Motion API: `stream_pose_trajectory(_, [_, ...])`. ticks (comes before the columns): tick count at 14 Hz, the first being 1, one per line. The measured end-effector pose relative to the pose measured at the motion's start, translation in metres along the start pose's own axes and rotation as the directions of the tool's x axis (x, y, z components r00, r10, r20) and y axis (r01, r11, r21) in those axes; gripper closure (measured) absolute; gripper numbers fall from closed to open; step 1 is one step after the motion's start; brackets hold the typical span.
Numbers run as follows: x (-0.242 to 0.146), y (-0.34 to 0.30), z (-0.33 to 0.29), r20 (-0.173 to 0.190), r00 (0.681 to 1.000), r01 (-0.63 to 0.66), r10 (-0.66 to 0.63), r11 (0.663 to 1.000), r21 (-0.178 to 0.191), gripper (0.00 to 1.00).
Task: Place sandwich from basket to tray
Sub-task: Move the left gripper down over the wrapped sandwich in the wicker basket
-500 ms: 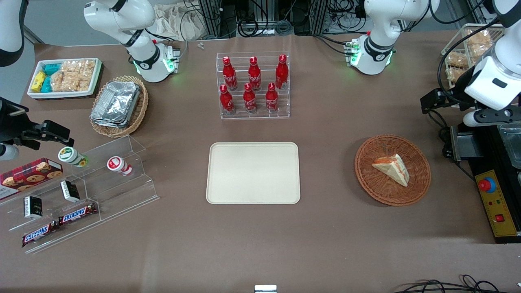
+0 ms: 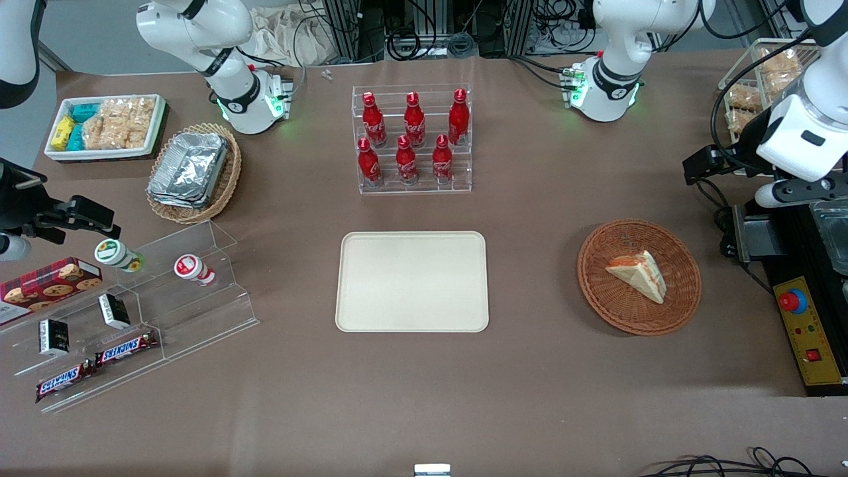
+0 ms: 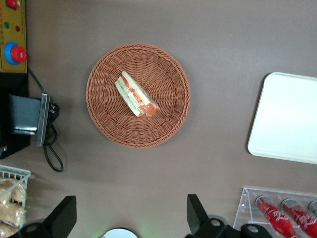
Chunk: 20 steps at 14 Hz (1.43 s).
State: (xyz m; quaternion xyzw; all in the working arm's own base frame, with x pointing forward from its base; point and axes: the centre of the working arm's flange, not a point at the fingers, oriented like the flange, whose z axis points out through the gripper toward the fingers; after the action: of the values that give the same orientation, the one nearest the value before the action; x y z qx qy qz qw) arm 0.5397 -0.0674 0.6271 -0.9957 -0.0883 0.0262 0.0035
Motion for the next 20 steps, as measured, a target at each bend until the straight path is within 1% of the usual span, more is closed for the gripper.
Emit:
stream_pose_trajectory(3, [0.001,0.004,0.004,0.007,0.987,0.161,-0.161,0.987,0.004,0.00])
stream_pose_trajectory(7, [0.006,0.007,0.020,0.021,0.951,0.307,-0.307,0.952,0.015,0.00])
stream_pose_trajectory(9, [0.015,0.008,0.042,0.009,0.925,0.380,-0.380,0.925,0.010,0.00])
stream_pose_trajectory(10, [0.019,0.008,0.060,0.002,0.913,0.409,-0.409,0.913,0.005,0.00])
stream_pose_trajectory(13, [0.029,0.007,0.129,-0.013,0.894,0.447,-0.447,0.895,-0.008,0.00])
stream_pose_trajectory(16, [0.035,-0.014,0.196,-0.036,0.875,0.482,-0.483,0.876,-0.031,0.00])
stream_pose_trajectory(18, [0.036,-0.020,0.235,-0.055,0.868,0.491,-0.493,0.870,-0.047,0.00])
stream_pose_trajectory(20, [0.036,-0.020,0.270,-0.066,0.868,0.490,-0.492,0.870,-0.056,0.00])
